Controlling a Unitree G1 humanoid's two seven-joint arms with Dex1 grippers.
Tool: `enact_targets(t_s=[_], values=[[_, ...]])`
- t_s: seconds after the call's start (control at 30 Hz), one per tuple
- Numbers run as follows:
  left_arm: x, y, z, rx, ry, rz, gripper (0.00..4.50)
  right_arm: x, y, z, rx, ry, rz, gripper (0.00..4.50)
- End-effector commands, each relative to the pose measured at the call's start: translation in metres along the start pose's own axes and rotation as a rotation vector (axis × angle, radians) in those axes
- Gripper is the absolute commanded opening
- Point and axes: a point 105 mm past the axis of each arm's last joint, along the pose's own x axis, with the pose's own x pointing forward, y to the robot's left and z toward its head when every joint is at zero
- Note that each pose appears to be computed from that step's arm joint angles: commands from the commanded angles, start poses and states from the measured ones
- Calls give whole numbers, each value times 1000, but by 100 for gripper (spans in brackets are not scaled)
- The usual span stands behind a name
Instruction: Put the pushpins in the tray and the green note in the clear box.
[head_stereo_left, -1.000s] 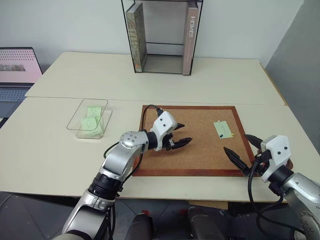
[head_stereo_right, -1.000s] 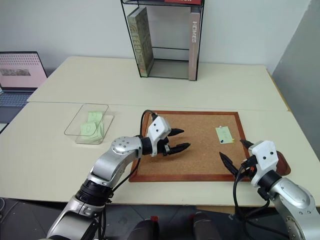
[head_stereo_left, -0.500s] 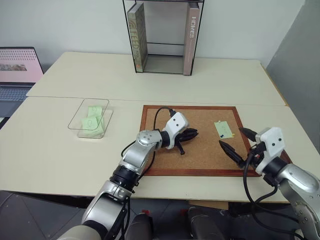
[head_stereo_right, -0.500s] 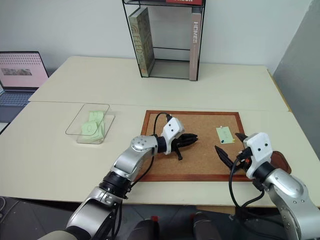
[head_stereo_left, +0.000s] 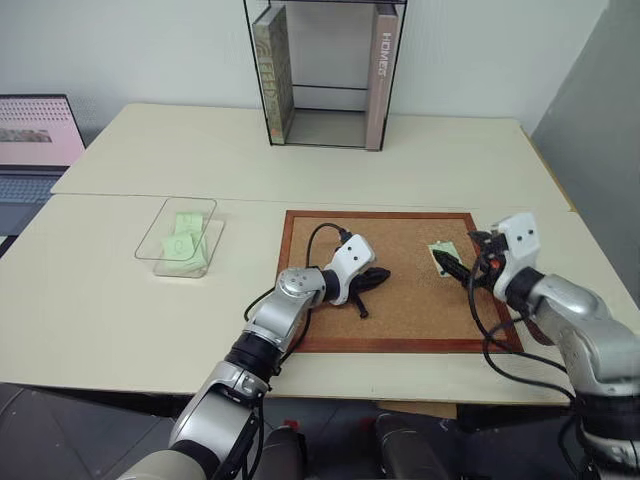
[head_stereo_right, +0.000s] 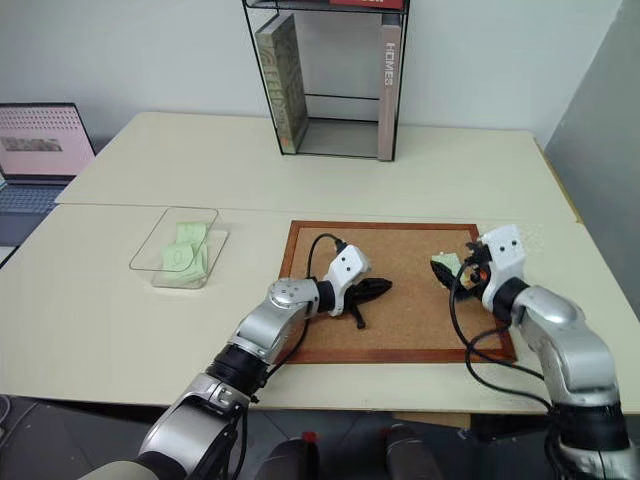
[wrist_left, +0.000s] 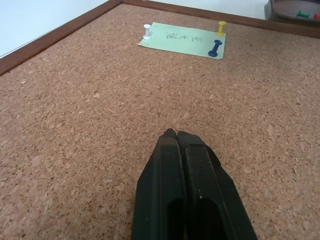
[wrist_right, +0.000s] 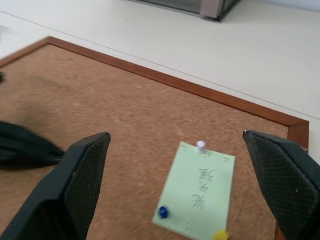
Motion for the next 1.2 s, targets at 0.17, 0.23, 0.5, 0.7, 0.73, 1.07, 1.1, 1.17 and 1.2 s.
enact_targets(t_s=[0.17, 0.23, 0.5, 0.7, 0.73, 1.07, 1.1, 1.17, 1.2], values=[[0, -9, -1, 23, 4, -17, 4, 33, -14, -6, -24, 13, -6, 450], [-1, -9, 0, 25, 4, -15, 4, 39, -17, -8, -25, 21, -17, 450], [-3, -12, -1, 30, 10, -19, 0, 46, -20, -15, -24, 20, -31, 301], [-3, -13, -1, 31, 16, -26, 0, 46, -21, -17, -19, 20, -37, 173], [-3, -13, -2, 31, 16, -26, 0, 46, -21, -17, -18, 19, -37, 153], [-4, -13, -7, 48, 53, -33, 0, 45, -18, -6, -32, -22, -35, 3], [-3, -13, -7, 49, 56, -33, 0, 44, -17, -5, -35, -28, -33, 3], [-3, -13, -10, 47, 74, -32, 0, 43, -14, 5, -42, -60, -29, 3], [-2, -13, -12, 47, 84, -32, 0, 42, -13, 11, -46, -77, -29, 3]])
